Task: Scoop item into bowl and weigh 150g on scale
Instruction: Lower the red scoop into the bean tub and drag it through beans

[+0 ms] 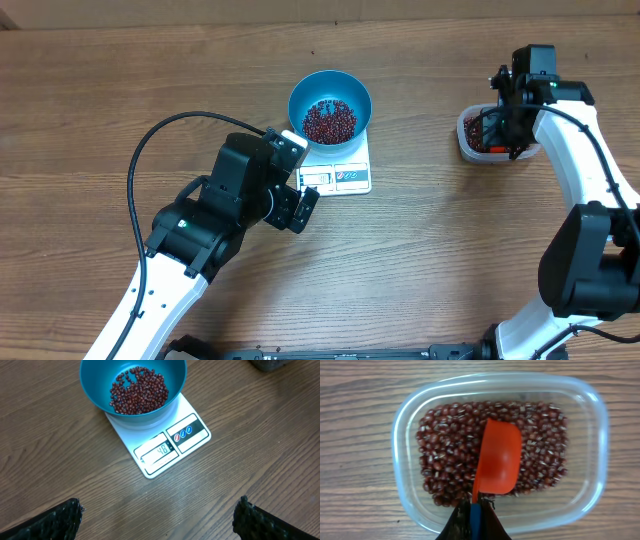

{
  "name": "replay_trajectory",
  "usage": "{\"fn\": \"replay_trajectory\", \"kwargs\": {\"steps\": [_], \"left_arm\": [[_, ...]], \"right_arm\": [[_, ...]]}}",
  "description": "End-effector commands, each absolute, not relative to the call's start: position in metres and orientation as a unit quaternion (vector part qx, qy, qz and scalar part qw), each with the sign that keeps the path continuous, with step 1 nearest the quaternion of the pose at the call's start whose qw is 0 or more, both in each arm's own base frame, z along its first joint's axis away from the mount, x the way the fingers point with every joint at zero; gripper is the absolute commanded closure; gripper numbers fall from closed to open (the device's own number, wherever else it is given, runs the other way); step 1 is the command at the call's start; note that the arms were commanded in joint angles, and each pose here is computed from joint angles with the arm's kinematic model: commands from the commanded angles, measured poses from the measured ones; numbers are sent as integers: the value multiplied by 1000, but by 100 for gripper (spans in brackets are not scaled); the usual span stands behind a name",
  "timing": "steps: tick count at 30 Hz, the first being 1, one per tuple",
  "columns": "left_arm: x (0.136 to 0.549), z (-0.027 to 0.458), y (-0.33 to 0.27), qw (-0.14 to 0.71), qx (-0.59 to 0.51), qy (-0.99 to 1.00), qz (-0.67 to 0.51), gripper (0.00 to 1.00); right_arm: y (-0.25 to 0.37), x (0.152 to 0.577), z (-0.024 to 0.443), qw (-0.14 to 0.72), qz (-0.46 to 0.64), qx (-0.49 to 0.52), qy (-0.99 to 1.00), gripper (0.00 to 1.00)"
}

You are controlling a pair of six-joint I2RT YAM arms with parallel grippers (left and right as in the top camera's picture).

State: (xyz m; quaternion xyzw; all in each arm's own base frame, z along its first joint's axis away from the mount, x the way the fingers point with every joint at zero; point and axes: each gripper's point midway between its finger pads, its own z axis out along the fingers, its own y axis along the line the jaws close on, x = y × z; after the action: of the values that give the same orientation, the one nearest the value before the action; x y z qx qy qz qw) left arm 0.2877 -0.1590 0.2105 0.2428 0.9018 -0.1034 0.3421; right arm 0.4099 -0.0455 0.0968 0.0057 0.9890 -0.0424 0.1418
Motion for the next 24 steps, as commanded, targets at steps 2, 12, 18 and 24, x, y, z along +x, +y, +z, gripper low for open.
{"fn": "replay_trajectory", "kwargs": {"steps": [2,12,18,24], "left_arm": [[290,219,-164,349,242,898,-114,1],[290,219,-164,349,242,898,-114,0],[290,219,-164,349,242,898,-114,0],[290,219,-164,349,242,898,-114,0]], "right_arm": [[-32,403,78,127,5,-26,992,96],[-36,407,82,148,82,1,986,96],[-43,409,89,167,146,26,975,96],[-49,410,90,172,148,33,973,96]]}}
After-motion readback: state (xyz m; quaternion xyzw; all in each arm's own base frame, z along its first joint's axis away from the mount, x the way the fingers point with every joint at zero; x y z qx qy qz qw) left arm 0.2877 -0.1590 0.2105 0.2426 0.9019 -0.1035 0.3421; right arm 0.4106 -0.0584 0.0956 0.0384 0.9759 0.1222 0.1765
